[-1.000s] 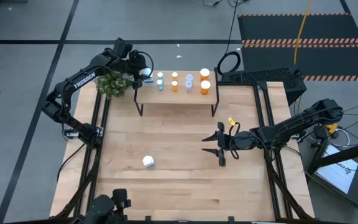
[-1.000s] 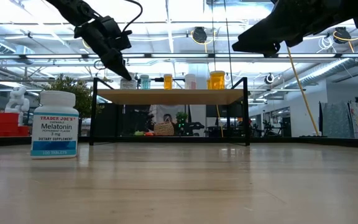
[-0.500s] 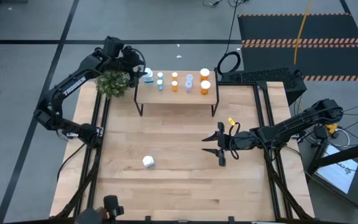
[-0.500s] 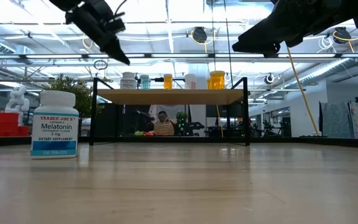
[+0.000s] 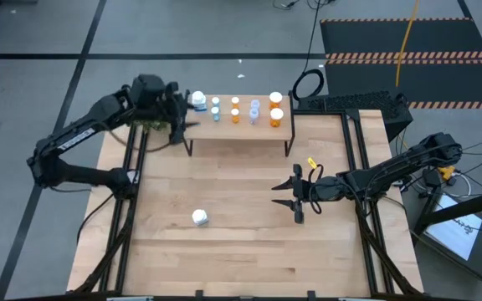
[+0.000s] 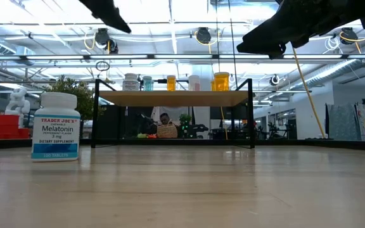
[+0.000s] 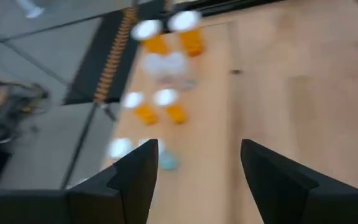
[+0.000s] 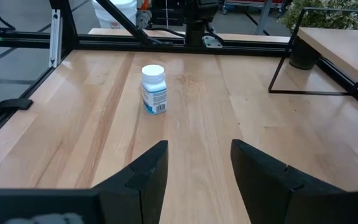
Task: Pick and place medicine bottles onto shelf by color
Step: Put the white medicine bottle on the shelf aligned with the white medicine bottle
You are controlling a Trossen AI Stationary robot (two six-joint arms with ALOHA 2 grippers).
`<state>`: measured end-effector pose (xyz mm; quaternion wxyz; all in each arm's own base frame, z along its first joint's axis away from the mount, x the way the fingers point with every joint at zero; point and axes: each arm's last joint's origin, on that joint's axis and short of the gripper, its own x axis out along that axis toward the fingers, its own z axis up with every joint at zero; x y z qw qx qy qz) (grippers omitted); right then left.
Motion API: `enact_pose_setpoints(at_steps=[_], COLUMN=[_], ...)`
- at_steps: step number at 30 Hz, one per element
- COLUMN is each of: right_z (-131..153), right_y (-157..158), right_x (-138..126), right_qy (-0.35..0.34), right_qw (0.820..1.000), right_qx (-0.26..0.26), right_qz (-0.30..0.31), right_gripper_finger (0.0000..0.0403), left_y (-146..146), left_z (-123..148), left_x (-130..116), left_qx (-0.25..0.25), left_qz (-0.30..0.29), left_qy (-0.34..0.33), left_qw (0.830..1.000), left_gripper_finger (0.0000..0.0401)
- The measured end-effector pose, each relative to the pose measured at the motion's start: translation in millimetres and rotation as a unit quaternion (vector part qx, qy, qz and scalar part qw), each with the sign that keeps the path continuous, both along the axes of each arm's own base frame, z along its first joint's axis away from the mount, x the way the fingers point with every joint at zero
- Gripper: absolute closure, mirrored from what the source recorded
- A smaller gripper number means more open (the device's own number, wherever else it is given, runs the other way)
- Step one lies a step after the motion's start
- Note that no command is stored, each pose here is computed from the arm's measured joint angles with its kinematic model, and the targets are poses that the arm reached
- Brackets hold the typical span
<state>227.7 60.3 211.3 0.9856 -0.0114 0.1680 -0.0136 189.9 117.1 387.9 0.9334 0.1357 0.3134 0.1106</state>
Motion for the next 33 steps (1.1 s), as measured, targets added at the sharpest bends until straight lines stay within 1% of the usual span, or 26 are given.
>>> enact_pose_setpoints(at_steps=[3,6,10,14,20,26,33], right_z=[-0.2,-0.9,-1.7,-2.0,-2.1,-2.1,-2.1], right_y=[0.0,-0.1,-0.2,-0.2,-0.3,-0.4,-0.8], right_x=[-0.1,-0.3,-0.6,-0.7,-0.8,-0.8,-0.7], right_qy=[0.001,0.005,0.008,0.01,0.011,0.011,0.012], right_qw=[1.0,1.0,1.0,1.0,1.0,1.0,1.0], right_qx=[0.004,0.007,0.01,0.01,0.009,0.007,-0.018], right_qz=[-0.001,-0.003,-0.005,-0.005,-0.005,-0.007,0.0], right_gripper_finger=[0.0234,0.0234,0.0234,0.0234,0.0234,0.0234,0.0234], left_y=[-24.2,-46.6,-72.5,-94.9,-129.1,-158.7,-189.3], left_z=[-1.3,-9.7,-31.3,-61.1,-94.4,-108.0,-121.7], left_x=[-0.3,4.8,10.4,14.9,19.7,18.4,10.5], left_qx=[-0.027,-0.039,-0.047,-0.059,-0.065,-0.063,-0.071], left_qz=[-0.014,-0.015,-0.017,-0.002,-0.007,0.005,0.013], left_qy=[0.022,0.045,0.075,0.109,0.104,0.069,0.028], left_qw=[0.999,0.998,0.996,0.992,0.992,0.996,0.997], left_gripper_finger=[0.0171,0.0171,0.0171,0.0171,0.0171,0.0171,0.0171])
